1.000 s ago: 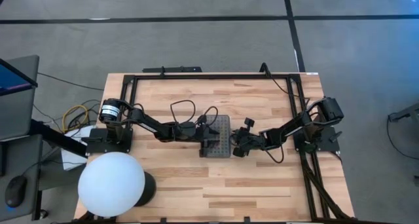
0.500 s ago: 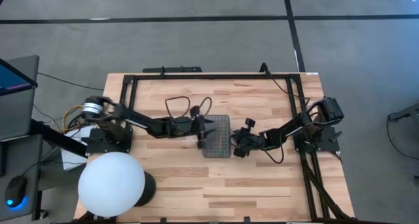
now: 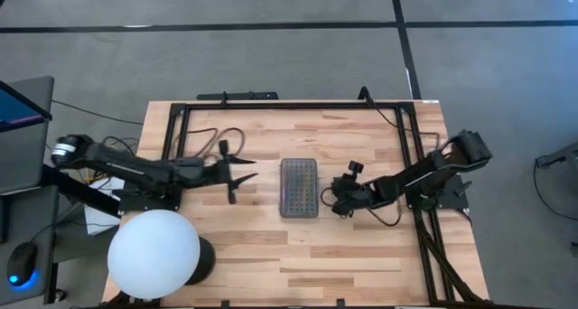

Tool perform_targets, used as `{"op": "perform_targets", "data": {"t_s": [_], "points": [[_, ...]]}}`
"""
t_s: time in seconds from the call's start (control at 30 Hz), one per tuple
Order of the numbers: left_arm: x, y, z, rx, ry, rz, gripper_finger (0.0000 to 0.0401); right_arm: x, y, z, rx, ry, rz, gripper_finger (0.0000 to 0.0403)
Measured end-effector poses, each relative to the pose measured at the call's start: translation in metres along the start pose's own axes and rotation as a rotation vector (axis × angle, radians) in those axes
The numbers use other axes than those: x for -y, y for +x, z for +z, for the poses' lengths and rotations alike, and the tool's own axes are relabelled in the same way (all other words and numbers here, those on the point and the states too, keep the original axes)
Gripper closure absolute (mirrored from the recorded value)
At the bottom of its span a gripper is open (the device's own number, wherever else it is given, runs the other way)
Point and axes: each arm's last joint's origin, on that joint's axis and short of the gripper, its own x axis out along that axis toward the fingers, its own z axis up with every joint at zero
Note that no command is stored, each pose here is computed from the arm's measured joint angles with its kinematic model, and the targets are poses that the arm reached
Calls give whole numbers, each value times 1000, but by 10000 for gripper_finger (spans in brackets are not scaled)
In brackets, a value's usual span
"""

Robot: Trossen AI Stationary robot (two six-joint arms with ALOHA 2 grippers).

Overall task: Pick & place school supplies into a supply box
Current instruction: Return to Home Position

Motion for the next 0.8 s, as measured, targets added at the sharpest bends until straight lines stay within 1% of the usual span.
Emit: {"op": "perform_targets", "data": {"t_s": [0.07,0.13,0.17,0.23,0.27,0.33,0.4,0.47,0.53,0.63,0.73,0.8], "points": [[-2,-16,-12,36,-15,-5,248,5,-13,5,27,31,-5,332],[-2,-27,-26,57,-48,-5,248,7,-24,10,67,50,14,332],[-3,-31,-31,61,-65,12,248,7,-29,14,107,68,30,332],[-6,-39,-42,51,-88,78,248,7,-39,26,209,90,63,332],[-7,-42,-48,46,-117,112,248,6,-43,32,265,92,78,332],[-10,-48,-58,49,-184,174,248,4,-52,42,372,46,94,332],[-13,-52,-63,92,-228,209,248,1,-60,52,482,-40,97,332],[-13,-55,-68,135,-235,190,248,0,-66,59,567,-95,83,332],[-15,-56,-67,164,-227,159,248,4,-66,65,605,-95,62,332],[-19,-55,-68,178,-217,122,248,16,-59,63,581,-88,42,332],[-23,-54,-71,162,-216,112,248,32,-47,51,596,-45,101,332],[-26,-53,-74,149,-221,118,248,45,-40,42,645,-11,164,332]]}}
